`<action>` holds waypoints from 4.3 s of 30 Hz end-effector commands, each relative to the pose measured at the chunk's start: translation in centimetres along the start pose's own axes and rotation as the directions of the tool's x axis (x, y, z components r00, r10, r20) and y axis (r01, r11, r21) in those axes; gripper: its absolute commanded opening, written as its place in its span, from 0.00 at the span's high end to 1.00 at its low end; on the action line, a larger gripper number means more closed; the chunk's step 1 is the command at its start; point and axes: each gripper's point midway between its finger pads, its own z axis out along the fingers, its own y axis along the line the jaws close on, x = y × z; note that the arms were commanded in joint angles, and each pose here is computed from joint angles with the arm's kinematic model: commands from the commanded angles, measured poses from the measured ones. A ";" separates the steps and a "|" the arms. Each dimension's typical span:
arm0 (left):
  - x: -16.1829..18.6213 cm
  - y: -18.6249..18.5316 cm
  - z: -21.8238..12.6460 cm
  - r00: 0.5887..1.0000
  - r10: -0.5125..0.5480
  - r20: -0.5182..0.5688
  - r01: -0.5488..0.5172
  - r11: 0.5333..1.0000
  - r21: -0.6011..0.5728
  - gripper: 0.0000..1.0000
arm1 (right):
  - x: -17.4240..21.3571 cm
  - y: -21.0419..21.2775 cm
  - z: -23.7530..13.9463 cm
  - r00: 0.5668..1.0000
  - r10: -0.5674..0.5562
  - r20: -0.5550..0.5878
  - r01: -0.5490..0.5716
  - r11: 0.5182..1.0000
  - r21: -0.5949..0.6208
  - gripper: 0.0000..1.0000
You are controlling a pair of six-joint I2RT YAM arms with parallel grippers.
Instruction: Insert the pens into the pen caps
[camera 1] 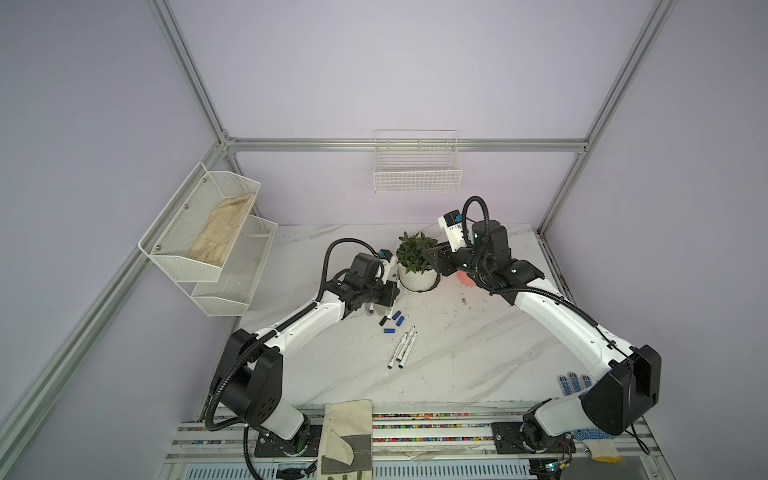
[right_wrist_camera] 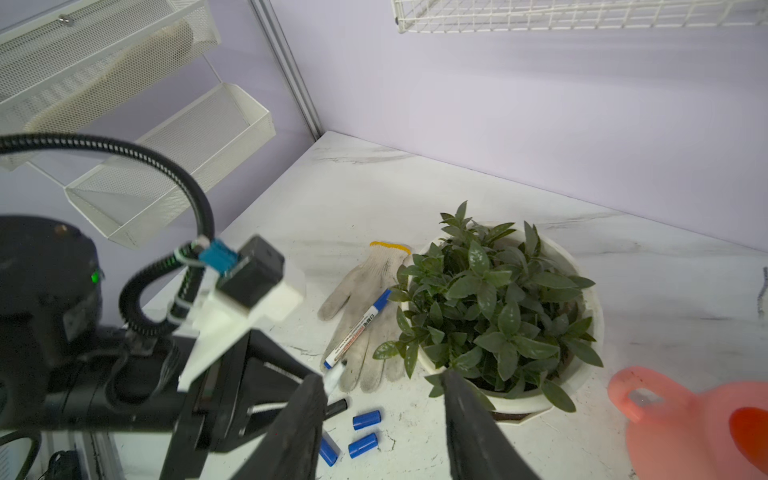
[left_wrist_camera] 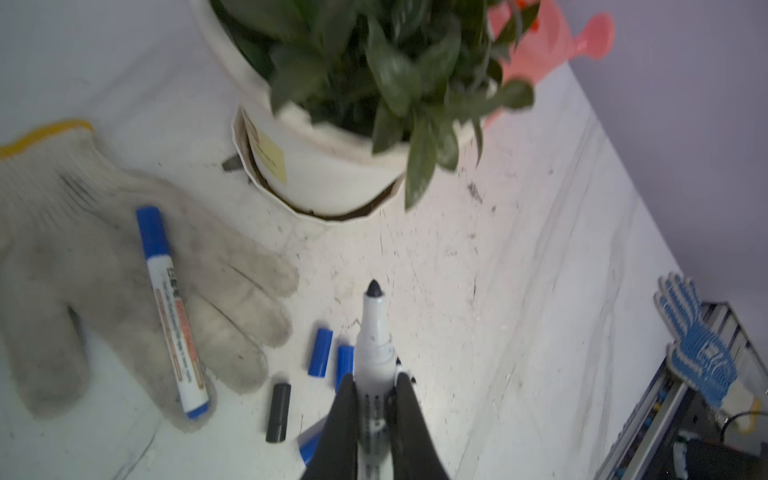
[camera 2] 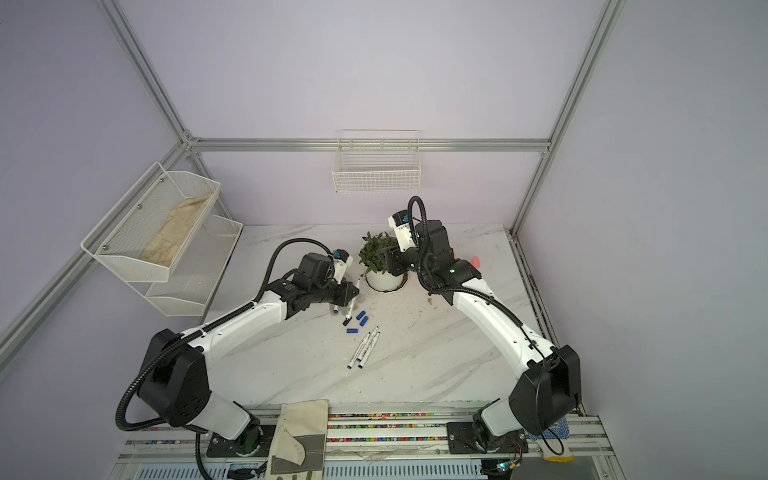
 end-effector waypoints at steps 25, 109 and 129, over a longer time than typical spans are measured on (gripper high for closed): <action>-9.7 -8.6 -6.2 0.932 -0.097 0.349 -0.059 0.910 0.411 1.00 | 3.1 3.4 3.4 0.993 0.075 -0.092 -0.097 0.957 -0.273 0.55; -9.3 -12.4 -5.2 0.907 0.075 0.415 -0.282 0.840 0.464 0.78 | 0.4 4.9 0.8 0.990 0.136 -0.028 -0.134 0.886 -0.443 0.99; -3.3 -10.5 -2.9 0.963 0.079 0.257 -0.191 0.875 0.445 1.00 | -3.7 2.9 -0.9 0.984 0.153 0.090 -0.111 0.926 -0.360 0.67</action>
